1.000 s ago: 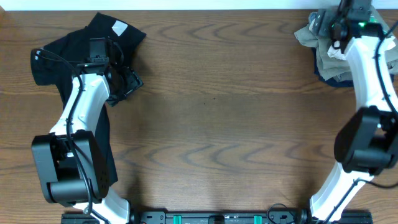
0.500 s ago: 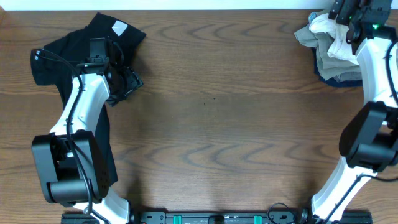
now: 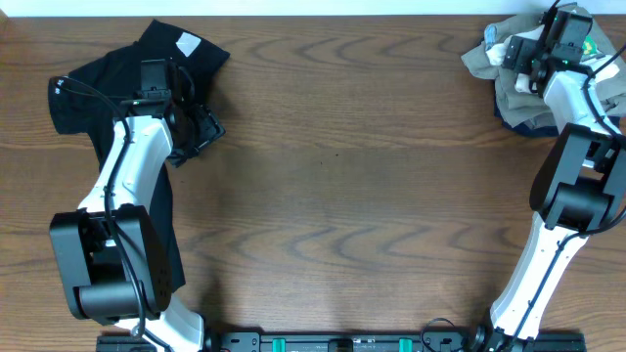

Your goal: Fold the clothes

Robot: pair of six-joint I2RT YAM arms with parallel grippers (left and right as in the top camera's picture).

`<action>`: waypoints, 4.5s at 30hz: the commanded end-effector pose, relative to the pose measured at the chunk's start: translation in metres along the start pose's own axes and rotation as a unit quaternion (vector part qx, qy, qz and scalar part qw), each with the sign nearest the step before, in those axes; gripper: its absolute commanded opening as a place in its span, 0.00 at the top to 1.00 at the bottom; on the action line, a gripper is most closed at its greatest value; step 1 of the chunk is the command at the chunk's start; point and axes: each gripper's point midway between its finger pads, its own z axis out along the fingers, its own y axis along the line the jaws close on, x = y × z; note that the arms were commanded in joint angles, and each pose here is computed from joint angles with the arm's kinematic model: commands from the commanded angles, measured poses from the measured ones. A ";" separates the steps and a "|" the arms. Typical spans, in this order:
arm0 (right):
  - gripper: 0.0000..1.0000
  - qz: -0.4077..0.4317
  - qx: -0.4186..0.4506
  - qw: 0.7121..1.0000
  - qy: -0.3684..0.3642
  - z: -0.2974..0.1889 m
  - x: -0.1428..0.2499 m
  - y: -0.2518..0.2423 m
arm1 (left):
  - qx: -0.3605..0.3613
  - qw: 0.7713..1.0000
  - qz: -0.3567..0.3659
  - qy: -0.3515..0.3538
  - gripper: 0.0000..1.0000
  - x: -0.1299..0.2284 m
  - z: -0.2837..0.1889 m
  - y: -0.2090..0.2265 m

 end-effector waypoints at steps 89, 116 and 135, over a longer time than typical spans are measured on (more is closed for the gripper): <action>0.01 -0.133 -0.257 0.957 -0.033 -0.368 -0.047 0.203 | 0.002 1.000 0.004 -0.009 0.02 -0.008 -0.002 -0.002; 0.01 -0.072 -0.191 0.936 -0.287 -0.382 0.122 0.072 | 0.002 1.000 0.004 -0.009 0.02 -0.008 -0.002 -0.002; 0.01 -0.061 -0.165 0.932 -0.318 -0.356 0.195 0.057 | 0.002 1.000 0.004 -0.009 0.02 -0.008 -0.002 -0.002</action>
